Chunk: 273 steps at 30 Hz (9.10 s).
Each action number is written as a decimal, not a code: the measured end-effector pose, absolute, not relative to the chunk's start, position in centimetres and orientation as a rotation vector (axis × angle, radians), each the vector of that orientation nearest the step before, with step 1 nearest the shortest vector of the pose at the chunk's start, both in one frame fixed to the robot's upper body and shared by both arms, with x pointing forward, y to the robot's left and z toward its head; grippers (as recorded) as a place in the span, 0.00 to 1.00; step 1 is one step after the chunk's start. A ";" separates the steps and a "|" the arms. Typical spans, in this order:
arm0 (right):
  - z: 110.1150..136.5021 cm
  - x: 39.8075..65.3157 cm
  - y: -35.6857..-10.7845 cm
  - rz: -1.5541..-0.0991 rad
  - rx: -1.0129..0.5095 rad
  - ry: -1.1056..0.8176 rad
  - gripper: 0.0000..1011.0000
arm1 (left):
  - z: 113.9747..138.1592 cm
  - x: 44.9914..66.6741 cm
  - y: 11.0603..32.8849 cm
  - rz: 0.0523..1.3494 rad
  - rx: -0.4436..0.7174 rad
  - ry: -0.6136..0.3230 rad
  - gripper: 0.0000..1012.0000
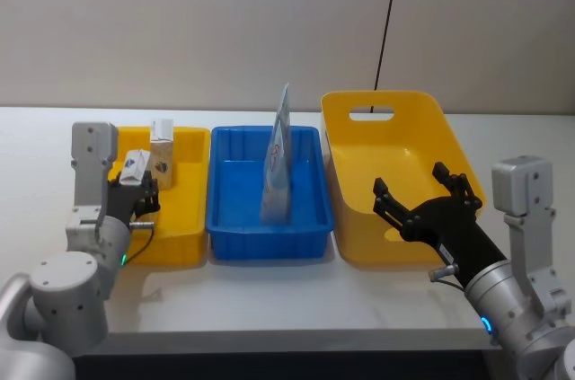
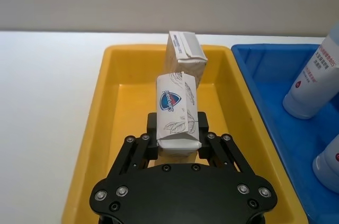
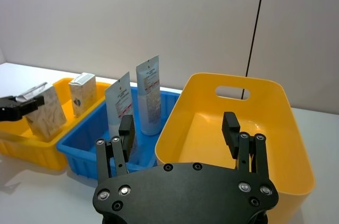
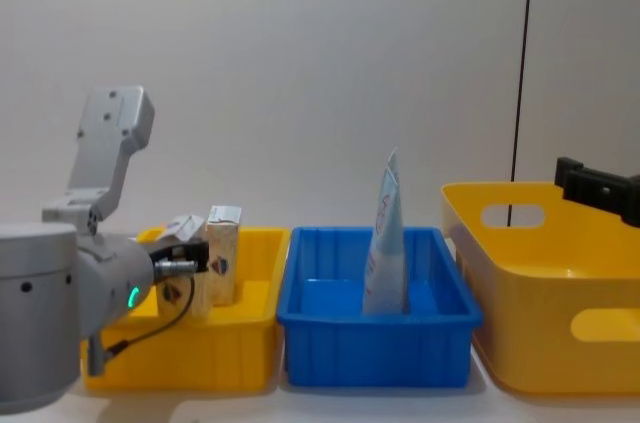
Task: Bimanual collaborative sorting of washing and personal care products
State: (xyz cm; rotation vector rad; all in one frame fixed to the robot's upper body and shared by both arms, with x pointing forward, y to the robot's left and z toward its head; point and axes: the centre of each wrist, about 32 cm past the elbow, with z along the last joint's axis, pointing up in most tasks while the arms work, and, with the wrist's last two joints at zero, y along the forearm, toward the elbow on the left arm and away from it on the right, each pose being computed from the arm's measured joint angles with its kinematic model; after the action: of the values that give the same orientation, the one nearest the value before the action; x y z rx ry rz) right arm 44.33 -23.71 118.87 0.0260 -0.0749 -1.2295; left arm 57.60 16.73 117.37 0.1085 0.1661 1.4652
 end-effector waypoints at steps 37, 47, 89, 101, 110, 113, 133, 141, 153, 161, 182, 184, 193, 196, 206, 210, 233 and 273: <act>118.9 44.3 -23.7 -1.229 0.026 -0.075 0.99 | 127.3 54.9 21.7 1.091 0.174 -0.278 0.36; 118.9 44.3 -23.7 -1.229 0.026 -0.075 0.99 | 129.1 54.5 23.2 0.932 0.144 -0.305 0.36; 118.9 44.3 -23.7 -1.229 0.026 -0.075 0.99 | 130.5 55.4 26.2 0.237 0.050 -0.276 0.36; 118.9 44.3 -23.7 -1.229 0.026 -0.075 0.99 | 129.4 55.9 26.3 0.066 0.059 -0.234 0.36; 118.9 44.3 -23.7 -1.229 0.026 -0.075 0.99 | 128.6 55.9 26.8 0.034 0.059 -0.218 0.36; 118.9 44.3 -23.7 -1.230 0.026 -0.075 0.99 | 128.3 55.7 27.1 0.038 0.058 -0.217 0.36; 119.8 45.2 -25.0 -1.141 0.033 -0.086 0.99 | 127.9 55.3 28.3 0.049 0.053 -0.226 0.36; 120.4 46.1 -26.4 -1.046 0.053 -0.100 0.99 | 127.8 55.2 28.4 0.050 0.053 -0.226 0.36; 121.5 48.1 -28.9 -0.863 0.082 -0.128 0.99 | 127.8 55.2 28.5 0.051 0.052 -0.228 0.36; 122.4 49.8 -30.5 -0.727 0.093 -0.138 0.99 | 127.8 55.2 28.5 0.051 0.052 -0.228 0.36; 124.2 54.9 -32.9 -0.391 0.073 -0.124 0.99 | 127.7 55.2 28.6 0.051 0.052 -0.227 0.36; 124.5 55.5 -33.1 -0.350 0.068 -0.126 0.99 | 127.7 55.2 28.6 0.051 0.052 -0.227 0.36; 124.8 58.1 -33.3 -0.195 0.030 -0.119 0.99 | 127.7 55.2 28.6 0.051 0.052 -0.227 0.36; 125.1 59.0 -33.2 -0.147 0.015 -0.123 0.99 | 127.7 55.2 28.6 0.051 0.052 -0.227 0.36; 125.3 60.7 -32.3 -0.034 -0.030 -0.124 0.99 | 127.8 55.2 28.6 0.051 0.052 -0.227 0.36; 125.3 61.2 -31.7 0.002 -0.043 -0.125 0.99 | 127.7 55.2 28.6 0.051 0.052 -0.227 0.36; 124.8 61.6 -28.9 0.090 -0.063 -0.140 0.99 | 127.7 55.2 28.6 0.051 0.052 -0.227 0.36; 123.9 62.0 -24.6 0.105 -0.078 -0.201 0.99 | 127.7 55.2 28.6 0.051 0.052 -0.227 0.36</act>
State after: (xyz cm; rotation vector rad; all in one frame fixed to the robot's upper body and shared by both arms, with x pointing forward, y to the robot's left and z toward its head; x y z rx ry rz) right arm 61.99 -24.64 123.93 -0.0778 -0.2011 0.1047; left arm 55.17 28.57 127.75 0.0523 -0.2273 0.0510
